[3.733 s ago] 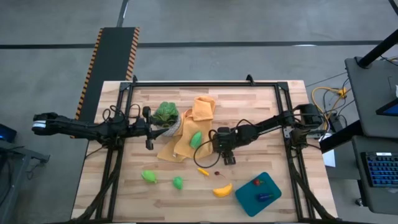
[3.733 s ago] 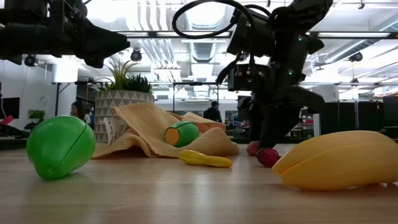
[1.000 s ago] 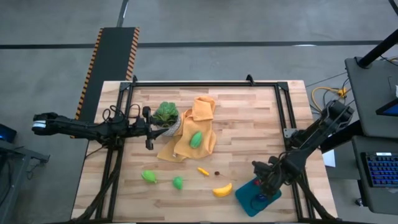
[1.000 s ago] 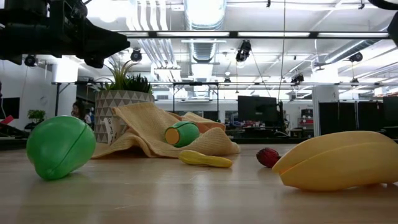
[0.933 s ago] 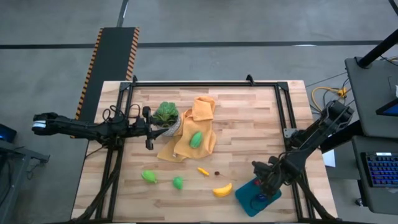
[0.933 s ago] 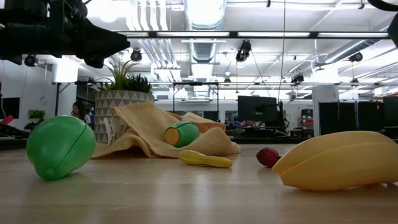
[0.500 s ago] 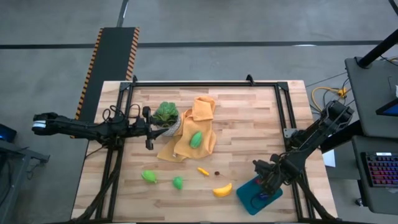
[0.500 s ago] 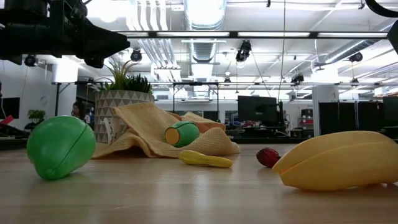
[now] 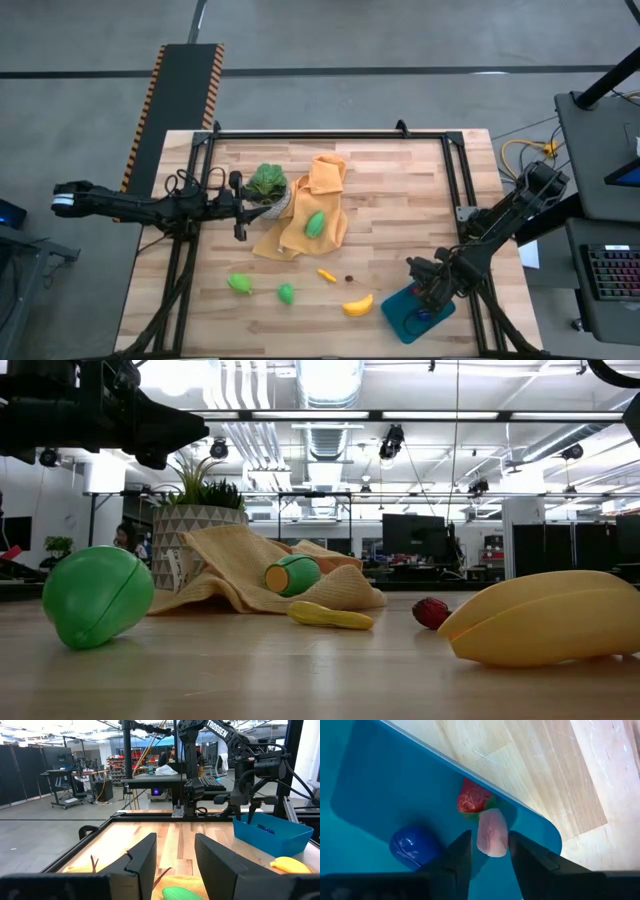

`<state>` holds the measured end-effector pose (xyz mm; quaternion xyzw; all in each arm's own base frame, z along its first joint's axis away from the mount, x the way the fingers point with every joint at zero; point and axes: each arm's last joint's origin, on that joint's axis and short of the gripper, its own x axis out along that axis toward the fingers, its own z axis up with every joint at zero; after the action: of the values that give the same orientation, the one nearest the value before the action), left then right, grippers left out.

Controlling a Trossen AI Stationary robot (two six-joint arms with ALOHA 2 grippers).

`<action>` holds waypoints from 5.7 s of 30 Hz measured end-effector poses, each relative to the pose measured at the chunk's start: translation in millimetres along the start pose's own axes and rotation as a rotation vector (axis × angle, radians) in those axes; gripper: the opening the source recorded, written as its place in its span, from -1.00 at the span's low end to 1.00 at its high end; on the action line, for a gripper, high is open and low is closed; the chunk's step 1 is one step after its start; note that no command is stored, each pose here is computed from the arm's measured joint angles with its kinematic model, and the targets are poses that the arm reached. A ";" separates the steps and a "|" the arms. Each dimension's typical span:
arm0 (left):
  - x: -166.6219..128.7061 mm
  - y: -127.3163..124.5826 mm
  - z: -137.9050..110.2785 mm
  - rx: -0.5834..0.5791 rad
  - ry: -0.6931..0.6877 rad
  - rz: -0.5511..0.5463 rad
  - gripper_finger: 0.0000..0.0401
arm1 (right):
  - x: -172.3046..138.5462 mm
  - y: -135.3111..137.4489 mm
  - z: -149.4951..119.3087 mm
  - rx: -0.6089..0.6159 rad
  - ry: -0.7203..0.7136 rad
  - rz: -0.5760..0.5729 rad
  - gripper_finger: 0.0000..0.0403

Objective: Pick and placing Produce into tupperware
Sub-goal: Put the apricot into the blue bin, then put the cherry into the blue bin

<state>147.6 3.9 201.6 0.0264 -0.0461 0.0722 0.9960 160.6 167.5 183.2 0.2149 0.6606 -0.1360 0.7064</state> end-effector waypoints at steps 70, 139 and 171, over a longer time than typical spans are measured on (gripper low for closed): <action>0.8 0.3 6.9 -0.009 -0.058 0.002 -0.40 | 36.5 33.0 119.6 -0.369 -0.523 0.249 0.21; 0.8 -0.4 5.6 -0.008 -0.051 -0.017 -0.40 | 71.0 31.3 124.5 -0.374 -0.392 0.225 -0.95; 1.1 -0.6 5.5 -0.008 -0.050 -0.025 -0.40 | -68.6 19.6 60.2 -0.447 -0.495 0.423 -0.96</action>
<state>148.3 3.1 207.1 0.0247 -0.0711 0.0591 0.9954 216.4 149.1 255.8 0.1480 0.4248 0.1122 0.8860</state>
